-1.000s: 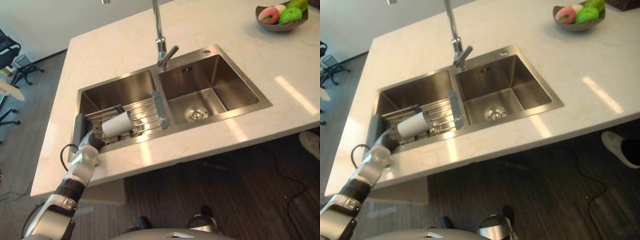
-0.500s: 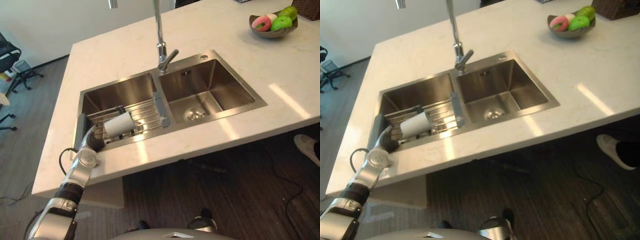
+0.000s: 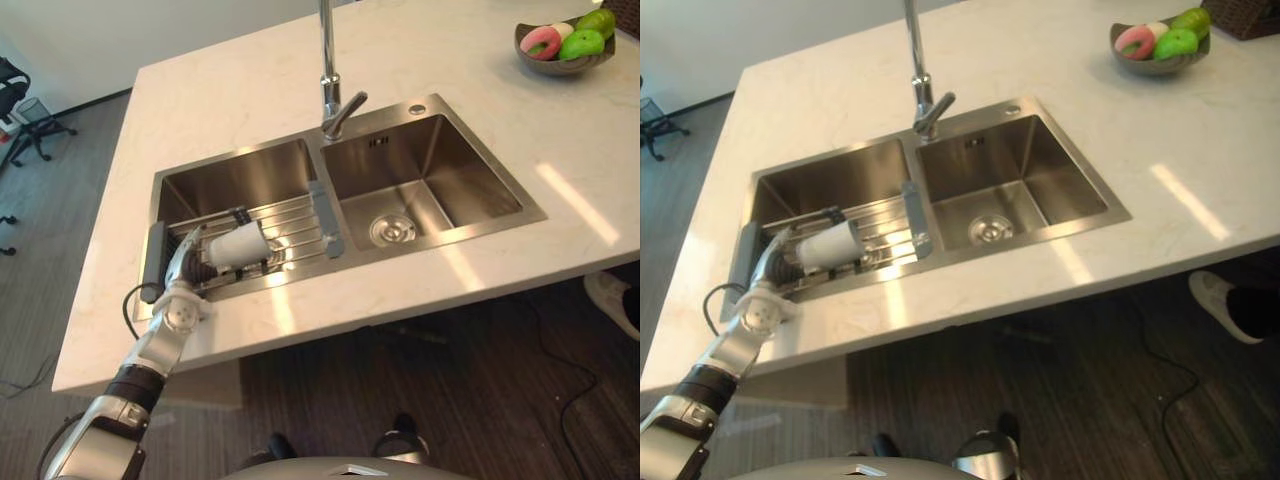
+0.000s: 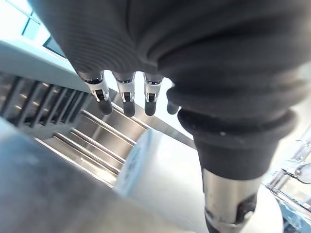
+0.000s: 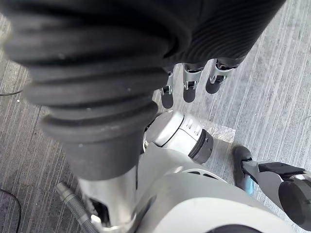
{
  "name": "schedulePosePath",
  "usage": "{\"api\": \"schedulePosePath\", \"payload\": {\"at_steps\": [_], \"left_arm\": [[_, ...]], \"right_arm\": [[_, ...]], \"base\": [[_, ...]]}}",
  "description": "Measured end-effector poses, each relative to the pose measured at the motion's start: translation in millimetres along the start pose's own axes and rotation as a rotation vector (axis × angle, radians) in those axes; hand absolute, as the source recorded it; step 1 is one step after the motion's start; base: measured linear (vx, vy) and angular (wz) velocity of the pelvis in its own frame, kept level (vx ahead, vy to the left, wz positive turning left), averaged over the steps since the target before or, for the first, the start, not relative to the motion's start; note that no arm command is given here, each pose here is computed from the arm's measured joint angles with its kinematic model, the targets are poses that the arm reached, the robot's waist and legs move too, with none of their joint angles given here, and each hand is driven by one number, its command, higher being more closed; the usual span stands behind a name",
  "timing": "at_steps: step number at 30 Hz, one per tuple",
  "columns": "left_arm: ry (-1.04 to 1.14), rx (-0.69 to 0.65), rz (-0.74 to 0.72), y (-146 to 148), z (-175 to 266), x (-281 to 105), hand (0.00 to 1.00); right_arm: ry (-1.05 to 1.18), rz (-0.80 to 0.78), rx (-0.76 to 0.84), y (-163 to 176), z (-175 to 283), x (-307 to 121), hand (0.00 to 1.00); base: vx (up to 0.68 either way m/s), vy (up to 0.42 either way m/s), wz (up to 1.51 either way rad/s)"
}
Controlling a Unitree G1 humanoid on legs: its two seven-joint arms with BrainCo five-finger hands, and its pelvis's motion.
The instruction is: Walk over to the sink, pick up the cup, carry it to the dishwasher, place the cup inside the dishwasher, then close the dishwasher door
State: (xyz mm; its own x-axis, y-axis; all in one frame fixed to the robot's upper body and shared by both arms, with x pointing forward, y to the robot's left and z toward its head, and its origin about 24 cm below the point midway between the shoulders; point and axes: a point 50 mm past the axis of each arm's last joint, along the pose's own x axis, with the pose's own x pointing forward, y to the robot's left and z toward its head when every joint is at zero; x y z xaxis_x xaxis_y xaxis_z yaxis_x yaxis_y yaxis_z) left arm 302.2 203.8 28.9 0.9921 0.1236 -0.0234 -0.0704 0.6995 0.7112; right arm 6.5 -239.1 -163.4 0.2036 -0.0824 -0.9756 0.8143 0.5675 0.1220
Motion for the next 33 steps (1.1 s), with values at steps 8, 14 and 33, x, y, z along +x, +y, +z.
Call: {"api": "schedulePosePath", "payload": {"at_steps": [8, 14, 33], "left_arm": [[-0.042, 0.112, -0.010, -4, 7, -1, 0.00], [-0.077, 0.184, 0.012, -2, 15, 3, 0.00], [-0.120, 0.263, 0.060, -1, 26, 1, 0.00]], "right_arm": [[0.001, -0.002, -0.010, 0, -1, 0, 0.00], [0.002, 0.006, 0.005, 1, -2, 0, 0.00], [-0.028, 0.006, 0.028, 0, 4, 0, 0.00]], "base": [[-0.07, -0.014, 0.00], [-0.04, 0.017, -0.01], [0.00, -0.008, -0.02]]}}
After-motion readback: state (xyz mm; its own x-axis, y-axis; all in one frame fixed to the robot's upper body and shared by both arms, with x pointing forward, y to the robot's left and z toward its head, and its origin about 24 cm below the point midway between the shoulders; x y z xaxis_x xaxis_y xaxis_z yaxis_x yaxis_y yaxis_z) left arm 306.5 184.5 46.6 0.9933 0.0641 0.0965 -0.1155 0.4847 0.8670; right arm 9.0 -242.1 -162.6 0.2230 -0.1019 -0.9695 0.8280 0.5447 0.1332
